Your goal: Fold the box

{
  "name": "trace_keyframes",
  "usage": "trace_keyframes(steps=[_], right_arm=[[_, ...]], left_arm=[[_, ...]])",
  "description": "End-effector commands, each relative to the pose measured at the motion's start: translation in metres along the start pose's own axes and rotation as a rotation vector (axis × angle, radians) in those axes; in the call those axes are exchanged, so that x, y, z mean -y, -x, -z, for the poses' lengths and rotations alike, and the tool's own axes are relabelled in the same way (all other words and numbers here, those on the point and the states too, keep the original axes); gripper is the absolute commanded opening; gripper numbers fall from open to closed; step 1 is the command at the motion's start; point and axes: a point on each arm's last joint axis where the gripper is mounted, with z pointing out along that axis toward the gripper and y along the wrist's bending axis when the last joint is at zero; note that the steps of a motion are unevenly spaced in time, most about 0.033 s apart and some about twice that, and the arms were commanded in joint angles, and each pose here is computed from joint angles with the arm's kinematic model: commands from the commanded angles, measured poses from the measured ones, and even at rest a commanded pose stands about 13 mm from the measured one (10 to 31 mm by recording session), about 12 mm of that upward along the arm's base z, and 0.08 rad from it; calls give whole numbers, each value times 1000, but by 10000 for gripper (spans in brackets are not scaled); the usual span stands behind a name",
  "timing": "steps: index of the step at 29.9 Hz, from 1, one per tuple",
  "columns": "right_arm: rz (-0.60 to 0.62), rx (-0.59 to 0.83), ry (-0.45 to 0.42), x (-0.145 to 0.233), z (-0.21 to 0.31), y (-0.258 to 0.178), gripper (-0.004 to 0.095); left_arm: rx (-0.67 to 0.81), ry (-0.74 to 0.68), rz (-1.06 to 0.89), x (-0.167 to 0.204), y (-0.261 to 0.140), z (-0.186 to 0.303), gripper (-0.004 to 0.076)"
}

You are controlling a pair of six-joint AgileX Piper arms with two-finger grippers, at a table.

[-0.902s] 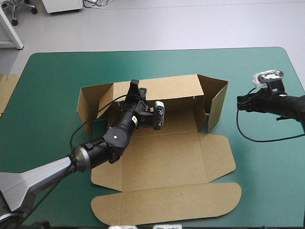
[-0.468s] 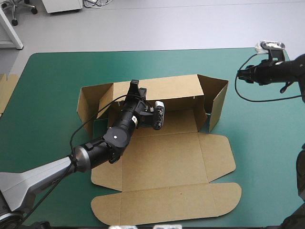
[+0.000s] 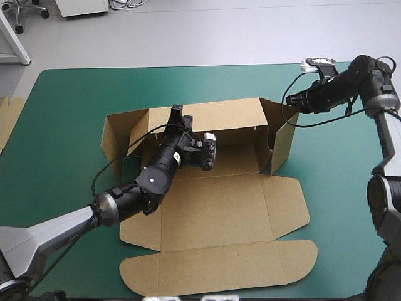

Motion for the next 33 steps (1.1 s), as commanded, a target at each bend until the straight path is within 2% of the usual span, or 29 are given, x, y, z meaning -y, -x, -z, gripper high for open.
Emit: trace_keyframes(steps=[1,9,13,24,30,33], right_arm=[[65,103,35,-19,38,7,354],[166,185,200,-40,41,-19,354],[201,198,224,-44,35,-42,354],[410,260,341,-59,24,-83,361],[441,258,415,-62,20,-86,551],[454,265,415,-63,20,-86,591]], left_arm=[[-37,59,36,-15,-4,7,-10],[-38,60,52,-15,-4,7,-10],[-38,60,52,-15,-4,7,-10],[-38,60,52,-15,-4,7,-10],[-36,60,52,-15,-4,7,-10],[-36,60,52,-15,-4,7,-10]])
